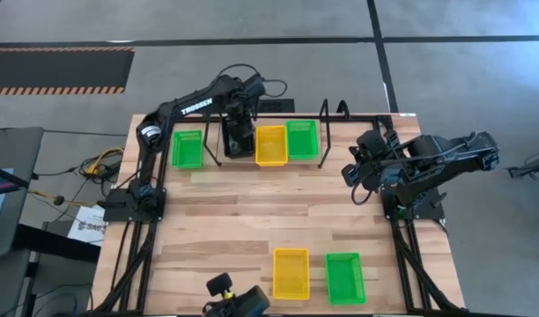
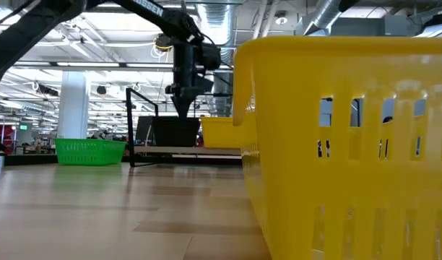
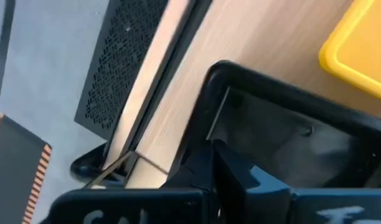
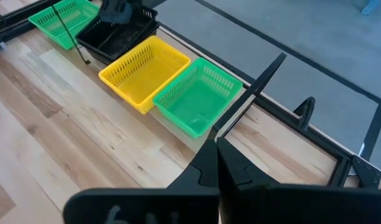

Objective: Stack baskets on shelf by color
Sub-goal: Stack the black bin on top of the stacked black bins on the shelf

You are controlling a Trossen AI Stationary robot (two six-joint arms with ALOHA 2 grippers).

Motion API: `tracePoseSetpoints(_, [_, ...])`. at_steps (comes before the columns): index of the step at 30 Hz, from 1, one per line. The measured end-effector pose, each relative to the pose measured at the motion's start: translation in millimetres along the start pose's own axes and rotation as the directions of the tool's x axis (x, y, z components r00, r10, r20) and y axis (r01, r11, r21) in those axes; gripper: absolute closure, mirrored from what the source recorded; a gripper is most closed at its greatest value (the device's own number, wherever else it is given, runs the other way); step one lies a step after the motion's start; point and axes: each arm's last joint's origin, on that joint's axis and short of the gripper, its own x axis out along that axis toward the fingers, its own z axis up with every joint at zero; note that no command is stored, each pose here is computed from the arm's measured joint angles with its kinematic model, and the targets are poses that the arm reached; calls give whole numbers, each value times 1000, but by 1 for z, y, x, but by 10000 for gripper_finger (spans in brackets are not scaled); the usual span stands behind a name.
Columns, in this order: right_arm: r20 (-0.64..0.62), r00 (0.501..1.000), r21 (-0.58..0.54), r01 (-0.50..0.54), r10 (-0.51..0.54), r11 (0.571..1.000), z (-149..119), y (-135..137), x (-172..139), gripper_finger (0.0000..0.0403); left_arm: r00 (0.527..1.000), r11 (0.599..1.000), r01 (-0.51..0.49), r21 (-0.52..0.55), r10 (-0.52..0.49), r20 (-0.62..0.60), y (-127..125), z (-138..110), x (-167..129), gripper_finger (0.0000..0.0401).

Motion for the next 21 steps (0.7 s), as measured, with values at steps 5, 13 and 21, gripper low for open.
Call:
tracePoseSetpoints(5, [-10, 1000, -5, -7, 7, 1000, 0, 0, 0, 400, 1000, 999, -29, 37, 29, -7, -7, 5, 9, 401])
tracePoseSetpoints(13, [-15, 1000, -9, -10, 10, 1000, 0, 0, 0, 400, 1000, 998, -12, 58, 11, 13, -18, 8, 3, 401])
tracePoseSetpoints(21, [-16, 1000, -12, -10, 10, 1000, -1, 0, 0, 400, 999, 995, 41, 88, -43, 11, -32, 10, 4, 401])
